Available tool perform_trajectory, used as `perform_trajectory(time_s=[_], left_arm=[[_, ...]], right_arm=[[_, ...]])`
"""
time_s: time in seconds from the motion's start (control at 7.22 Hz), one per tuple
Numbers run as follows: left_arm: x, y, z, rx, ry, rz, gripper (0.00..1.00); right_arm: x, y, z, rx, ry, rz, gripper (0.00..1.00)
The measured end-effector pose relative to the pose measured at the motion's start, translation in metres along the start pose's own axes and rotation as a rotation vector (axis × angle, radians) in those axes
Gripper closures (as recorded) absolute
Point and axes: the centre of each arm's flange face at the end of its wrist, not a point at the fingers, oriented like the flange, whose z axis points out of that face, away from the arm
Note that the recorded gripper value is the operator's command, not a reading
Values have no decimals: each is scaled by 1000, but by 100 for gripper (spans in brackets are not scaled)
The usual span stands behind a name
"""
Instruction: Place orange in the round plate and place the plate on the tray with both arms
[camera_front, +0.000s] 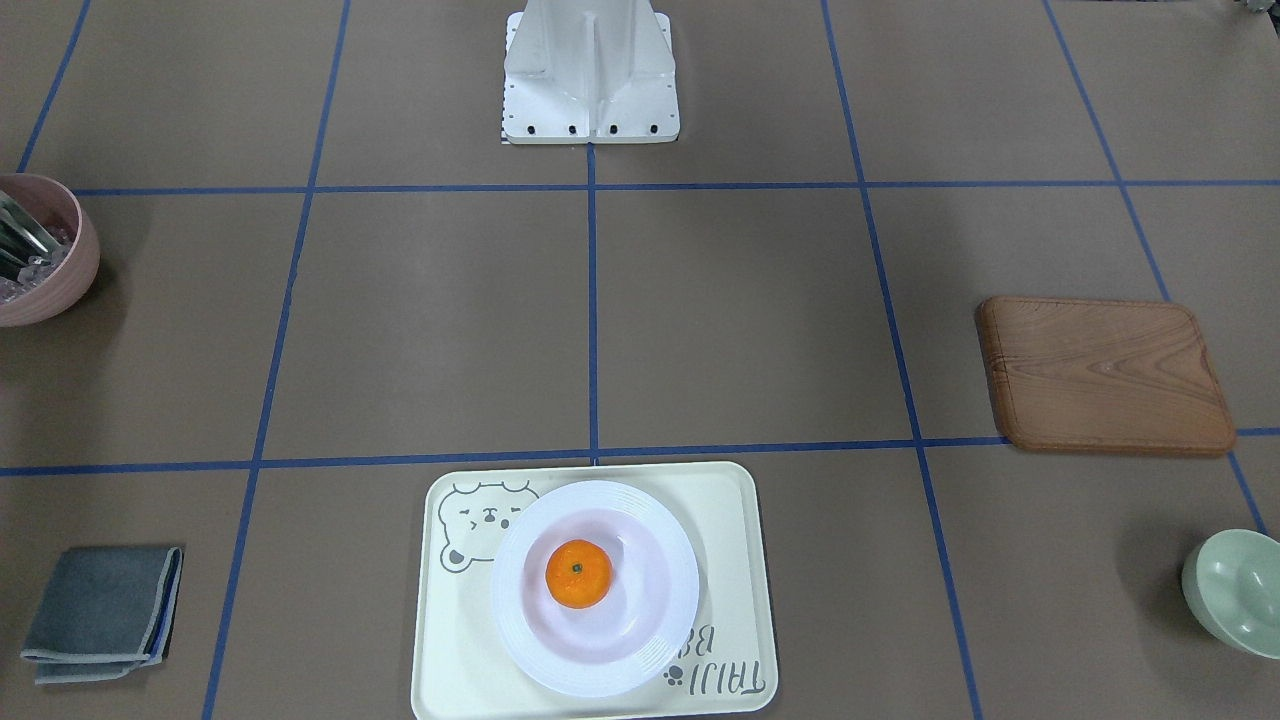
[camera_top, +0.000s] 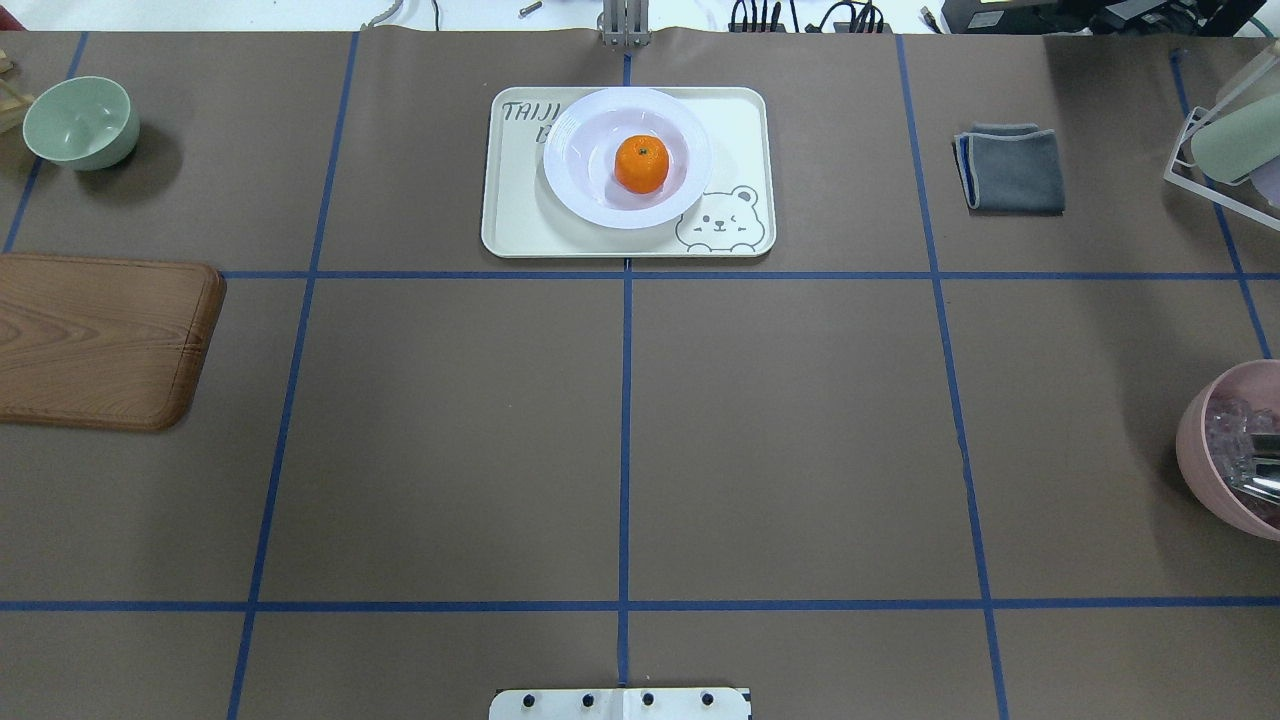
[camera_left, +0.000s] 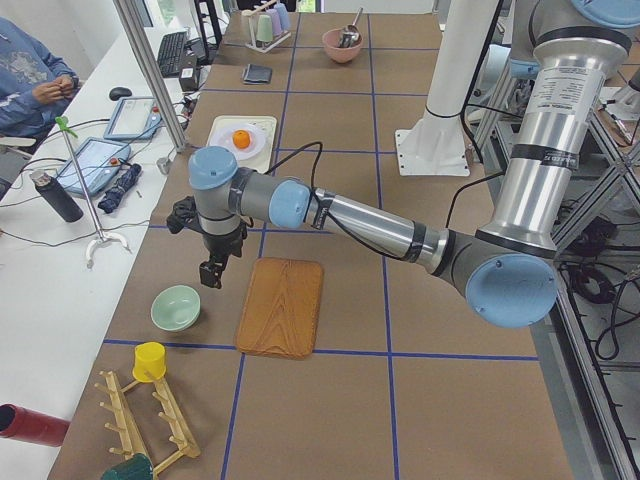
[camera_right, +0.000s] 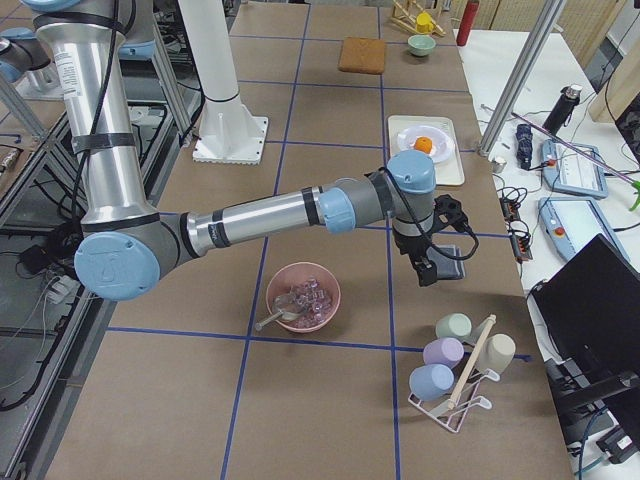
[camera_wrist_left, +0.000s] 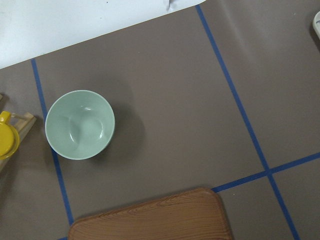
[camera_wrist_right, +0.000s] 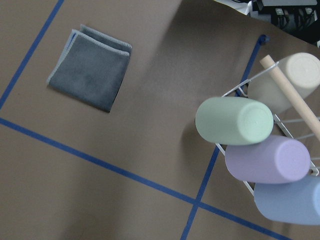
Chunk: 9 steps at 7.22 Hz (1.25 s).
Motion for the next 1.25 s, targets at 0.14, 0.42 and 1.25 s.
perform_trajectory(time_s=[0.14, 0.42, 1.25], left_arm=[[-5, 9, 4, -28, 4, -28, 2], [-8, 21, 6, -88, 14, -45, 2], [-2, 73, 12, -94, 61, -30, 2]], right_arm=[[-2, 7, -7, -29, -2, 8, 0], [-6, 13, -2, -60, -24, 23, 0], [-12, 28, 19, -148, -55, 56, 0]])
